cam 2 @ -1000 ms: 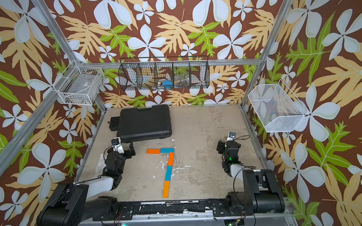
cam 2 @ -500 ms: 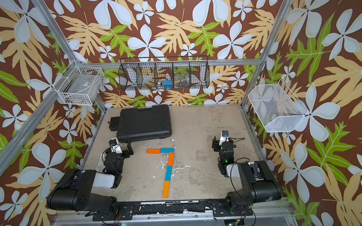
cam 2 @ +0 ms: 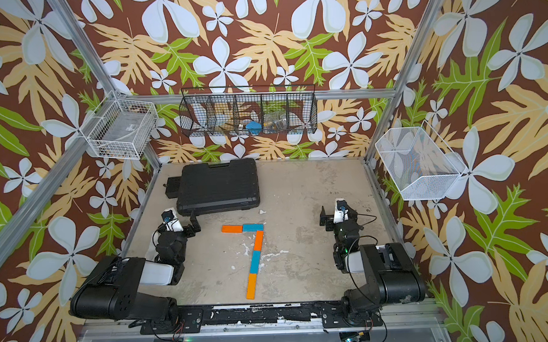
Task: Assemble the number 7 with building blocks
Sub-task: Reset both arms
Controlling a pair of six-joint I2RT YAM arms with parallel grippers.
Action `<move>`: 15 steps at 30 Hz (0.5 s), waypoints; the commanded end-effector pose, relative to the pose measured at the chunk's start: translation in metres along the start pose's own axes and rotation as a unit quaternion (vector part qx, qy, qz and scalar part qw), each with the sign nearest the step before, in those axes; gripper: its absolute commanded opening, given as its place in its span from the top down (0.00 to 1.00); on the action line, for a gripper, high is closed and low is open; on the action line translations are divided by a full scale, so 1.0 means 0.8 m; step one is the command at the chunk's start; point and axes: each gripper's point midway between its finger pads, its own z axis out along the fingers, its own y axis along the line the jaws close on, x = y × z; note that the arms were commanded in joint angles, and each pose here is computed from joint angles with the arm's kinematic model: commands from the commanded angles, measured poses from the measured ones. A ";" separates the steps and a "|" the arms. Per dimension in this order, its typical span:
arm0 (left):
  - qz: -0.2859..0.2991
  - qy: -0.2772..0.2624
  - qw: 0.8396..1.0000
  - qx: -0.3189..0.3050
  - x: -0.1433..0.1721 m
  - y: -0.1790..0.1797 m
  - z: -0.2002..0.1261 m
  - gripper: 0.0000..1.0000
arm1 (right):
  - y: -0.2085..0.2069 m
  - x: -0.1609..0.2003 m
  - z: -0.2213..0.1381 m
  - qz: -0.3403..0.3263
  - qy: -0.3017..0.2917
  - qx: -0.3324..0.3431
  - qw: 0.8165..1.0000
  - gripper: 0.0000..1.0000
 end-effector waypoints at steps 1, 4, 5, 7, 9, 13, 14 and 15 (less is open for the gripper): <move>-0.006 -0.015 1.000 -0.002 -0.010 0.001 0.000 0.00 | 0.004 -0.002 0.001 0.005 -0.002 -0.010 1.000 0.00; -0.006 -0.014 1.000 -0.003 -0.009 0.001 0.001 0.00 | 0.003 -0.002 0.001 0.006 -0.003 -0.010 1.000 0.00; -0.006 -0.015 1.000 -0.002 -0.009 0.001 0.000 0.00 | 0.003 -0.003 0.001 0.006 -0.003 -0.010 1.000 0.00; -0.006 -0.014 1.000 -0.002 -0.009 0.001 0.000 0.00 | 0.004 -0.003 0.001 0.005 -0.003 -0.010 1.000 0.00; -0.006 -0.014 1.000 -0.002 -0.009 0.001 0.000 0.00 | 0.004 -0.002 0.001 0.005 -0.003 -0.010 1.000 0.00; -0.006 -0.014 1.000 -0.002 -0.008 0.001 0.000 0.00 | 0.004 -0.003 0.001 0.005 -0.003 -0.010 1.000 0.00; -0.006 -0.015 1.000 -0.002 -0.009 0.001 0.000 0.00 | 0.004 -0.002 0.001 0.004 -0.003 -0.010 1.000 0.00; -0.006 -0.015 1.000 -0.002 -0.009 0.001 0.000 0.00 | 0.003 -0.002 0.001 0.005 -0.003 -0.009 1.000 0.00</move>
